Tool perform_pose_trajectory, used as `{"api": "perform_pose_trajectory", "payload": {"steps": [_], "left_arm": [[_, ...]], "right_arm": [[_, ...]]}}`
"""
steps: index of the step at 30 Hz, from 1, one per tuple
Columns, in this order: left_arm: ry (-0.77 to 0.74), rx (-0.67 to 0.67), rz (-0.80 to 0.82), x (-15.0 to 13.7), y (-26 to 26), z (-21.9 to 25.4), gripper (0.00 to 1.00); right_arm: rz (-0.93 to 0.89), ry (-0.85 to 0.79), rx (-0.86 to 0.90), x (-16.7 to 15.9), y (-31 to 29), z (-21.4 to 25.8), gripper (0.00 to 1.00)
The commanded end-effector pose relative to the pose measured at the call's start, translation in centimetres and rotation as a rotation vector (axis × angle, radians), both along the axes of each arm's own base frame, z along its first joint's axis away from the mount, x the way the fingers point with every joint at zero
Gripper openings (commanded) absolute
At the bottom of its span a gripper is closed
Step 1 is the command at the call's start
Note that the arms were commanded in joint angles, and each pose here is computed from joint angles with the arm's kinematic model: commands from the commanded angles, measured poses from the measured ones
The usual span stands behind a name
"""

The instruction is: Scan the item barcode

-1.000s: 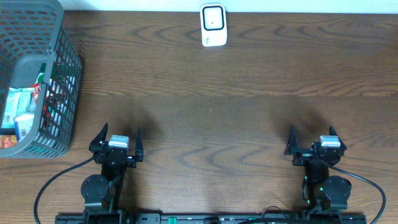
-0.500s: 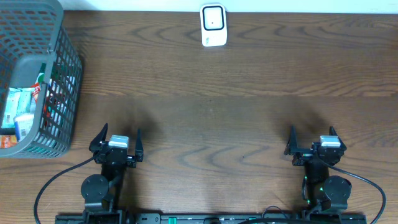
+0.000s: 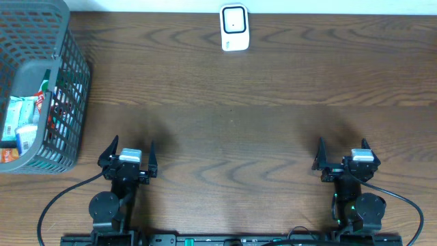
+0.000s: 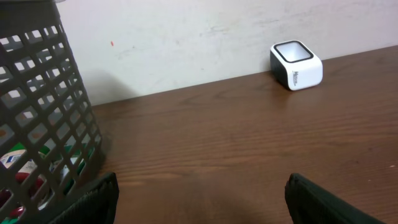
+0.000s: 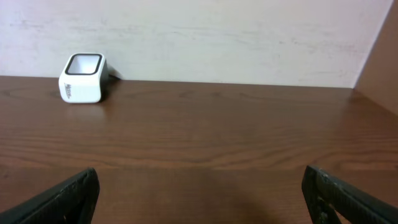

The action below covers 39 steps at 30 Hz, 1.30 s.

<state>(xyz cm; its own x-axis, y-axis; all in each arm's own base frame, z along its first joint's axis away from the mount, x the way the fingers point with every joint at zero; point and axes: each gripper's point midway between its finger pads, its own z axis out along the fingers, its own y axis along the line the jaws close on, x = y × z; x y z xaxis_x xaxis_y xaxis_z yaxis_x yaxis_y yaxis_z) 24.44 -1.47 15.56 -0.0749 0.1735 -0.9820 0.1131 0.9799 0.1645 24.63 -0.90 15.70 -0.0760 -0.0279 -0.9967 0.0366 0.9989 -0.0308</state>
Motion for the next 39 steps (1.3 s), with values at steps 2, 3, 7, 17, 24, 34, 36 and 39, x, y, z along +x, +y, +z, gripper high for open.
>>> {"api": "perform_pose_trajectory", "payload": {"steps": [2, 3, 7, 17, 24, 34, 36, 39], "left_arm": [[0.040, 0.018, -0.004, -0.1, 0.0, -1.4, 0.86], [0.040, 0.018, -0.004, -0.1, 0.0, -1.4, 0.86], [0.036, 0.017, -0.004, -0.1, 0.0, -1.3, 0.86], [0.021, -0.121, 0.010, -0.1, 0.0, 0.0, 0.86], [-0.041, -0.222, 0.011, -0.8, 0.0, 4.2, 0.86], [-0.023, -0.223, -0.003, -1.8, -0.4, 11.4, 0.86], [0.010, -0.226, -0.028, -1.8, -0.8, 12.6, 0.86], [0.065, -0.232, -0.056, -1.6, -1.4, 14.7, 0.86]], "right_arm": [[-0.009, 0.007, -0.004, 0.0, -0.2, -0.2, 0.99], [-0.009, 0.008, -0.004, 0.0, -0.2, -0.2, 0.99], [-0.009, 0.007, -0.004, 0.0, -0.2, -0.2, 0.99], [-0.009, 0.007, -0.004, 0.0, -0.2, -0.2, 0.99], [-0.009, 0.007, -0.004, 0.0, -0.2, -0.2, 0.99], [-0.009, 0.007, -0.004, 0.0, -0.2, -0.2, 0.99], [-0.008, 0.007, -0.004, 0.0, -0.2, -0.2, 0.99], [-0.008, 0.007, -0.004, 0.0, -0.2, -0.2, 0.99]]}}
